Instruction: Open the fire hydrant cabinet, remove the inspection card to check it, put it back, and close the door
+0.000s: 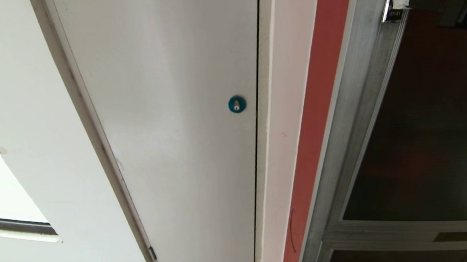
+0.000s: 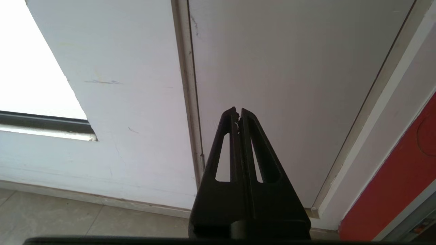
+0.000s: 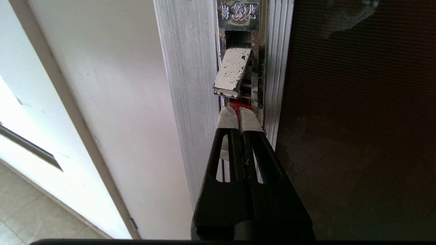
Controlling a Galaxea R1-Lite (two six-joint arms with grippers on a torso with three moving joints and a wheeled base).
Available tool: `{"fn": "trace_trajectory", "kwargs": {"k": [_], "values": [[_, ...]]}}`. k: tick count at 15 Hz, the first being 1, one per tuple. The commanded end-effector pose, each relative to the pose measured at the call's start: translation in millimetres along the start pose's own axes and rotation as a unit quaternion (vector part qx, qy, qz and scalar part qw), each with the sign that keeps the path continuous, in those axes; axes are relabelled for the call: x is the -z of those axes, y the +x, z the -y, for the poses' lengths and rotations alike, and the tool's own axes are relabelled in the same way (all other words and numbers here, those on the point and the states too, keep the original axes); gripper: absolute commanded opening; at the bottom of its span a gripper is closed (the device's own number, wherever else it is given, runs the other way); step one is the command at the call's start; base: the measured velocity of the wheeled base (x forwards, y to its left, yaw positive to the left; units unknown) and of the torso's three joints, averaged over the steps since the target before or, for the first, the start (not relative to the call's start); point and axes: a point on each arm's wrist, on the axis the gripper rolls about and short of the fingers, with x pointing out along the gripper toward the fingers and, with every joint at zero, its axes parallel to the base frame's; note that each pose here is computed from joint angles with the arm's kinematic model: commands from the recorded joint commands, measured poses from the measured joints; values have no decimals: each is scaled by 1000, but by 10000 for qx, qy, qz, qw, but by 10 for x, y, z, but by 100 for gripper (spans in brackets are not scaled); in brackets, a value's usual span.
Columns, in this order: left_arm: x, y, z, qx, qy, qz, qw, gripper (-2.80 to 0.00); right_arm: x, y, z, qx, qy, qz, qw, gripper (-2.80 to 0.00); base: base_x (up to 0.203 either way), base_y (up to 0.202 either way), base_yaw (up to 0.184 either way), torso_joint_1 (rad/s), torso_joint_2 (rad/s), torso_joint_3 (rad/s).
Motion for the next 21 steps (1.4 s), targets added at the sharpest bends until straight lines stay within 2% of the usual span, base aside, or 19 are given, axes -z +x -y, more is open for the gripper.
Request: {"fn": "trace_trajectory", "kwargs": {"k": [1,9,14,18,21], "values": [[16,5,0,-5,-1,-28,10000,-280,15,-14,-2,-14,4,-36,10000,-280,0,0,0,0,0,0],[16,5,0,-9,-1,-33,10000,-280,93,-236,-6,-25,22,-92,10000,-280,0,0,0,0,0,0],[16,5,0,-2,-2,-33,10000,-280,31,-468,-60,-175,38,100,9998,-280,0,0,0,0,0,0],[16,5,0,-9,-3,-32,10000,-280,-220,-620,-150,-446,123,384,9982,-280,0,0,0,0,0,0],[16,5,0,-7,-2,-31,10000,-280,-476,-637,-197,-524,158,263,9982,-280,0,0,0,0,0,0]]}}
